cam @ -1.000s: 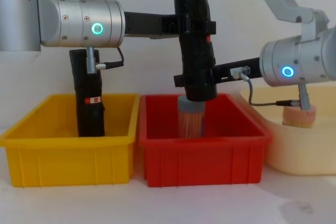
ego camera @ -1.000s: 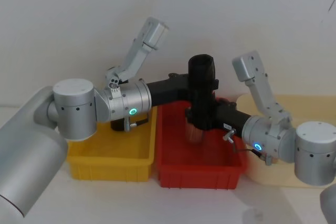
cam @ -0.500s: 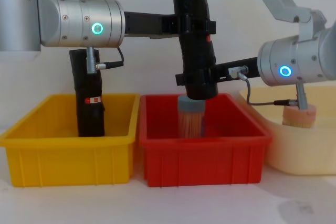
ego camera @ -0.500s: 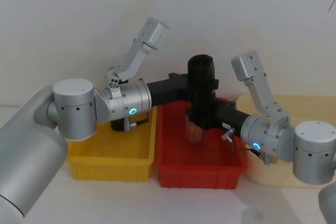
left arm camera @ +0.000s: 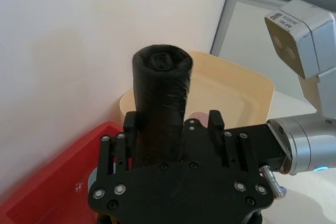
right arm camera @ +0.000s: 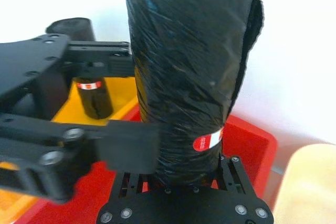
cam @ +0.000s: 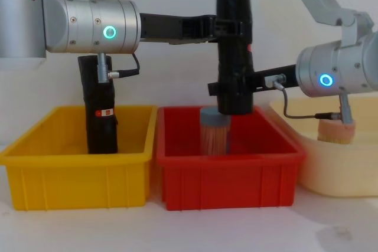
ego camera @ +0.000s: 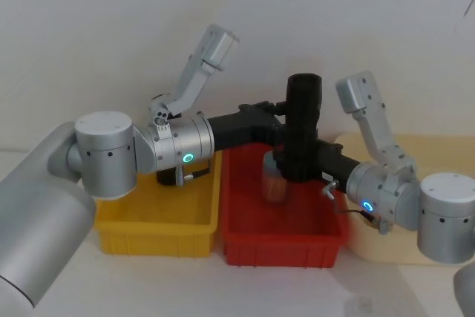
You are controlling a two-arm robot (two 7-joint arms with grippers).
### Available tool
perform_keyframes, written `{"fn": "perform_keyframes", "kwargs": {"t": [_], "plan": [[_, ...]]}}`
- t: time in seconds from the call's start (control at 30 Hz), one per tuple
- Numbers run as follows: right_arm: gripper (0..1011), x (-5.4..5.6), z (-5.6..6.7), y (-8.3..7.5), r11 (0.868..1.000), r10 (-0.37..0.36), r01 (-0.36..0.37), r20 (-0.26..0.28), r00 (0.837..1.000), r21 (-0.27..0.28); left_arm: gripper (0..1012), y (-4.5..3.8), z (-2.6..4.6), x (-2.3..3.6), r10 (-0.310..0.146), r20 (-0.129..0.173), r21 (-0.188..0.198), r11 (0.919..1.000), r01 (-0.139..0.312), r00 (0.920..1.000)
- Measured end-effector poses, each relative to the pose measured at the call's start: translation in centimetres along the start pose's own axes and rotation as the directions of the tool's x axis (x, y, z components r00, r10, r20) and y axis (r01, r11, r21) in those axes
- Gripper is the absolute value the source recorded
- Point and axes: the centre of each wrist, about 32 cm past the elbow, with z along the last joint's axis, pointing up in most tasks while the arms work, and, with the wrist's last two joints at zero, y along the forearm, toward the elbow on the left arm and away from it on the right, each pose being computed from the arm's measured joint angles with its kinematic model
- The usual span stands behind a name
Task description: Pick up the garbage bag with the one hand and transfer it to the other hand.
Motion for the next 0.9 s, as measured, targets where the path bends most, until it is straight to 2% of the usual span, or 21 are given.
{"fn": "perform_keyframes", "kwargs": {"t": [0.07,0.1,0.27,0.5,0.73,0.9], "plan": [[590,0.1,-0.1,-0.1,1.000,-0.023,0.023,-0.006,1.000,-0.001,818,0.00,0.00,0.00,0.000,0.000,0.000,1.0000,0.000,1.0000],[590,0.1,-0.1,-0.2,1.000,-0.029,0.029,-0.008,1.000,-0.002,870,0.00,0.00,0.00,0.000,0.000,0.000,1.0000,0.000,1.0000],[590,0.4,-0.2,-0.5,0.996,-0.086,0.086,-0.017,0.996,-0.004,1000,0.00,0.00,0.00,0.000,0.000,0.000,1.0000,0.000,1.0000],[590,0.9,-0.2,-1.0,0.986,-0.169,0.169,-0.020,0.985,-0.003,1000,0.00,0.00,0.00,0.000,0.000,0.000,1.0000,0.000,1.0000],[590,1.6,-0.1,-1.6,0.963,-0.271,0.271,-0.021,0.962,0.011,1000,0.00,0.00,0.00,0.001,0.000,0.000,1.0000,-0.001,1.0000],[590,2.2,0.1,-2.0,0.935,-0.352,0.353,-0.022,0.936,0.030,1000,0.00,0.00,0.00,0.001,0.000,0.000,1.0000,-0.001,1.0000]]}}
